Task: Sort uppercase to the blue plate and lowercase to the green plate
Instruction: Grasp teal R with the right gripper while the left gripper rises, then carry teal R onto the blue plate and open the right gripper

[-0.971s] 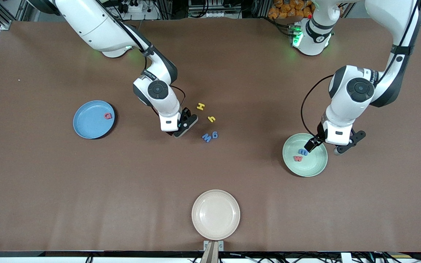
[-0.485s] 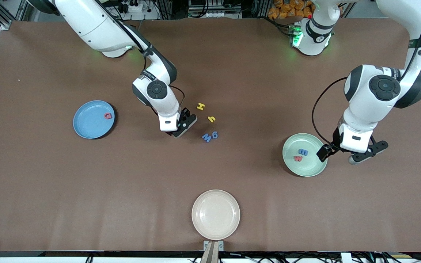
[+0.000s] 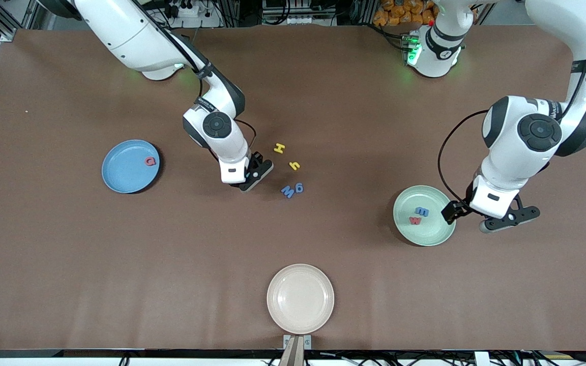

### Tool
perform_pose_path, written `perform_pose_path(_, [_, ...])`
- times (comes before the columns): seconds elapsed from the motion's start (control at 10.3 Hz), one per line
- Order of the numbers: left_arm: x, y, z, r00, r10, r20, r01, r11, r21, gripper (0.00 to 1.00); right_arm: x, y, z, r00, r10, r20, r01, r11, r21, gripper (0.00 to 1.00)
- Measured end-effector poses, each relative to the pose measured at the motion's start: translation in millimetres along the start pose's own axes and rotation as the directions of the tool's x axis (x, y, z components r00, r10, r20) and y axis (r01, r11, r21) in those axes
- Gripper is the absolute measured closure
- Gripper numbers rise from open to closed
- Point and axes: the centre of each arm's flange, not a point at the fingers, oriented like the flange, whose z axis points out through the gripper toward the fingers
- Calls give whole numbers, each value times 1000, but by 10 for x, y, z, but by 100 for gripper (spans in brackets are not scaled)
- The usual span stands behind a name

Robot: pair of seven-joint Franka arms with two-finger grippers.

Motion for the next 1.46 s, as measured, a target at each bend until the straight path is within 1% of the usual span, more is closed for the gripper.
perform_pose_path(0.1, [-3, -4, -6, 1000, 8, 14, -8, 1000, 9, 0, 1, 2, -3, 1000, 0, 0, 0, 1000, 0, 58])
perform_pose_path(0.19, [-3, -8, -15, 1000, 9, 24, -10, 1000, 16, 0, 1, 5, -6, 1000, 0, -1, 0, 1000, -1, 64])
perform_pose_path(0.49, [-42, -34, -86, 998, 9, 58, -11, 999, 43, 0, 1, 9, -8, 1000, 1, -1, -1, 1000, -1, 68])
perform_pose_path(0.58, [-72, -24, -87, 998, 7, 67, -10, 999, 41, 0, 0, 11, -12, 1000, 1, 2, -1, 1000, -2, 70])
perform_pose_path(0.68, [-86, -5, -94, 997, -1, 73, -1, 1000, 31, 0, -6, 9, -15, 1000, 0, 14, 0, 1000, -4, 70])
perform_pose_path(0.78, [-83, 9, -148, 997, -12, 71, 11, 1000, 16, 0, -12, 18, -28, 999, 1, 38, 0, 1000, -8, 71])
perform_pose_path(0.87, [-66, 10, -266, 998, -22, 57, 22, 1000, 3, 0, 1, 32, -60, 999, 2, 53, -1, 1000, -13, 71])
perform_pose_path(1.07, [-36, 2, -602, 999, -31, 7, 31, 999, -16, 0, 33, 65, -134, 998, 5, 61, -3, 1000, -21, 71])
perform_pose_path(1.17, [-34, -1, -767, 999, -34, -17, 33, 999, -23, 0, 28, 115, -184, 997, -5, 77, 7, 1000, -28, 71])
perform_pose_path(1.26, [-54, -7, -906, 999, -35, -23, 34, 999, -21, 0, 10, 213, -260, 994, -20, 107, 24, 999, -35, 71])
perform_pose_path(1.46, [-143, -3, -1166, 999, -34, -10, 34, 999, -12, 0, -41, 442, -481, 985, -37, 169, 46, 998, -48, 71])
